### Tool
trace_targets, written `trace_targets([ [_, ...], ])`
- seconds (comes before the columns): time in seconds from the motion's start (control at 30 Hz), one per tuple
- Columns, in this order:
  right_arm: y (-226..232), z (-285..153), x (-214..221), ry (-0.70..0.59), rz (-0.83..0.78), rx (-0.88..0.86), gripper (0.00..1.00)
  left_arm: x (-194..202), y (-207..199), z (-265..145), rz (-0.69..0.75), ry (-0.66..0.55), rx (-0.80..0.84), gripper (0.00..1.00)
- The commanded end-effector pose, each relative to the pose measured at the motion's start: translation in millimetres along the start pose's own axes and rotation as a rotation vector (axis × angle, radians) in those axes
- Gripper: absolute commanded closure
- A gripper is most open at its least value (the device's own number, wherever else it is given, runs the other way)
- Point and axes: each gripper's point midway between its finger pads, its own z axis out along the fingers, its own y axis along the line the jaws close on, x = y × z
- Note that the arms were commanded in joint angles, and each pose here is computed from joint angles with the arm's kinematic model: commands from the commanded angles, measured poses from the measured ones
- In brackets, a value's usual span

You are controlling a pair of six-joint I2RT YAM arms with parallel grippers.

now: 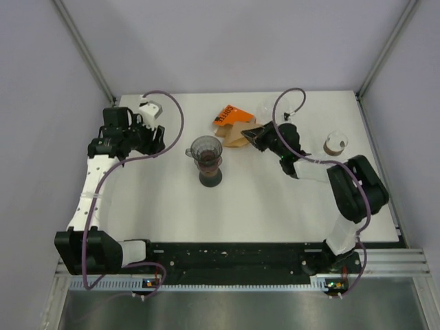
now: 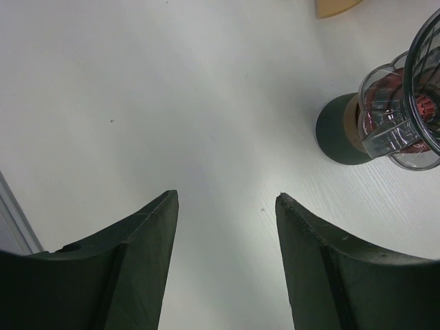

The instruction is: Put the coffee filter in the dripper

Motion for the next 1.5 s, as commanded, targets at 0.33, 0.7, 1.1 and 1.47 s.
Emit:
trace_targets([
  [0.33, 172.7, -157.6, -24.3, 0.053, -1.397, -0.117, 1.0, -58.4, -9.1, -48.3, 0.028, -0.121, 0.018, 0.36],
  [0.7, 251.4, -189.1, 34.5, 0.135, -2.188, -0.384, 1.0, -108.1, -41.3, -96.8, -0.012, -0.264, 0.123, 0.37],
  [1.1, 236.2, -156.5, 93.8, 0.432, -3.065, -0.469, 1.0, -124.2, -63.1, -133.0, -0.019, -0.299, 0.176, 0.37],
  [1.47, 235.4, -134.3, 119.6, 0.477, -3.354, -0.379, 1.0, -155.4, -130.0, -147.8, 0.041, -0.345, 0.408, 0.04],
])
